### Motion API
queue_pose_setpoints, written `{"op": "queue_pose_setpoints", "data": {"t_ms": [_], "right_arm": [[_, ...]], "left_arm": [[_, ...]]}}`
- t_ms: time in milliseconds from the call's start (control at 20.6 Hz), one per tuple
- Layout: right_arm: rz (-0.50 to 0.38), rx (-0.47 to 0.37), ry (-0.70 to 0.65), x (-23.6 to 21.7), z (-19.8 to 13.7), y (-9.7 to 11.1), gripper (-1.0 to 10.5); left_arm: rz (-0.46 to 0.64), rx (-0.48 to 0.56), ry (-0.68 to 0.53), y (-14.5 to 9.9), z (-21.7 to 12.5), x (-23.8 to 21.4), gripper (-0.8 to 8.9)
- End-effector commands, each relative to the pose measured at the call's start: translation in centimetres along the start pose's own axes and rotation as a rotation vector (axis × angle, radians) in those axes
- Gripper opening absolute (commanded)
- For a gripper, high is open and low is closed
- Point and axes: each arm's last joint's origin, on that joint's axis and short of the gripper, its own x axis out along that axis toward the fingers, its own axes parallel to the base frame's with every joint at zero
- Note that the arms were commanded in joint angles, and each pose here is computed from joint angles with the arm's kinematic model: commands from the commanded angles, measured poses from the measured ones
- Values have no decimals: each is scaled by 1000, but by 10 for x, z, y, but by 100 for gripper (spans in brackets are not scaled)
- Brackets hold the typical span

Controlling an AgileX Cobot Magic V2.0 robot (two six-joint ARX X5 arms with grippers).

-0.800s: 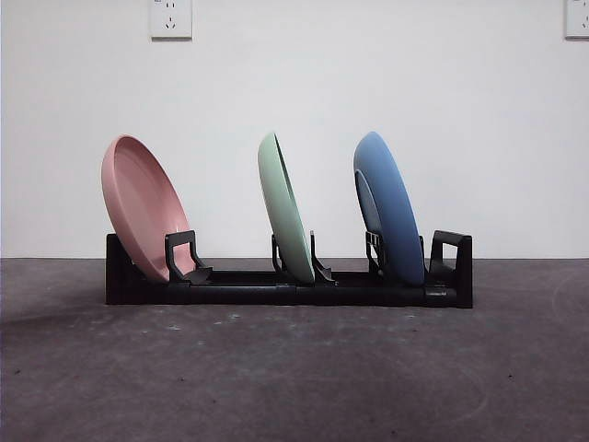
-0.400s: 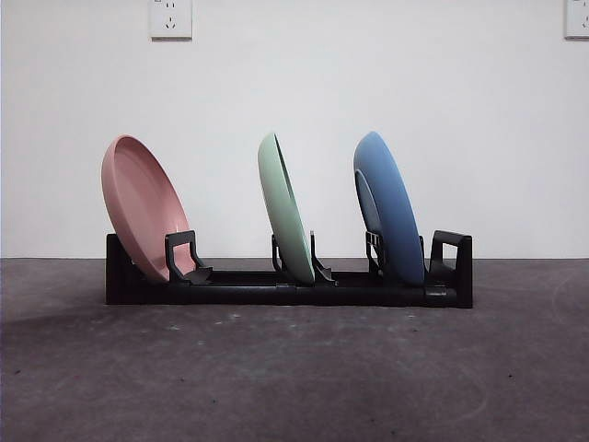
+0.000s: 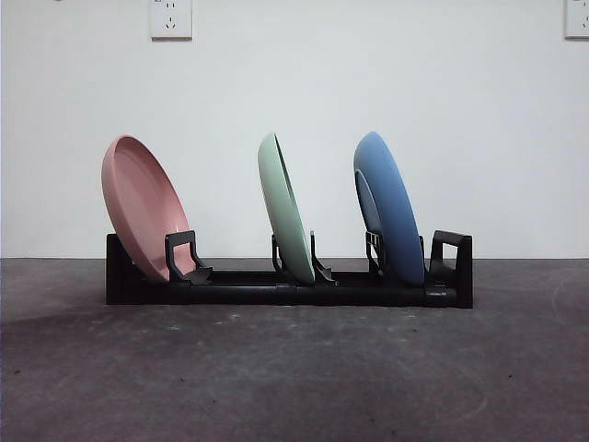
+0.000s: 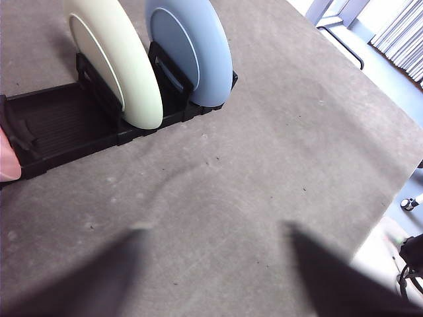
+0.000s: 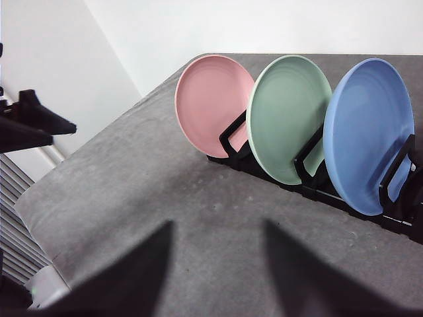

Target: Place the plate

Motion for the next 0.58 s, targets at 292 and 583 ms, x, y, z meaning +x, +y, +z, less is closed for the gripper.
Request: {"op": "queue_pose_setpoints", "data": {"t_ms": [292, 583], "right_arm": [[0, 19, -8, 0, 4, 3, 525], [28, 132, 107, 35, 10, -19, 525]], "left_arm": [[-14, 26, -19, -3, 6, -2, 536], [-15, 27, -23, -5, 5, -4, 531]]}}
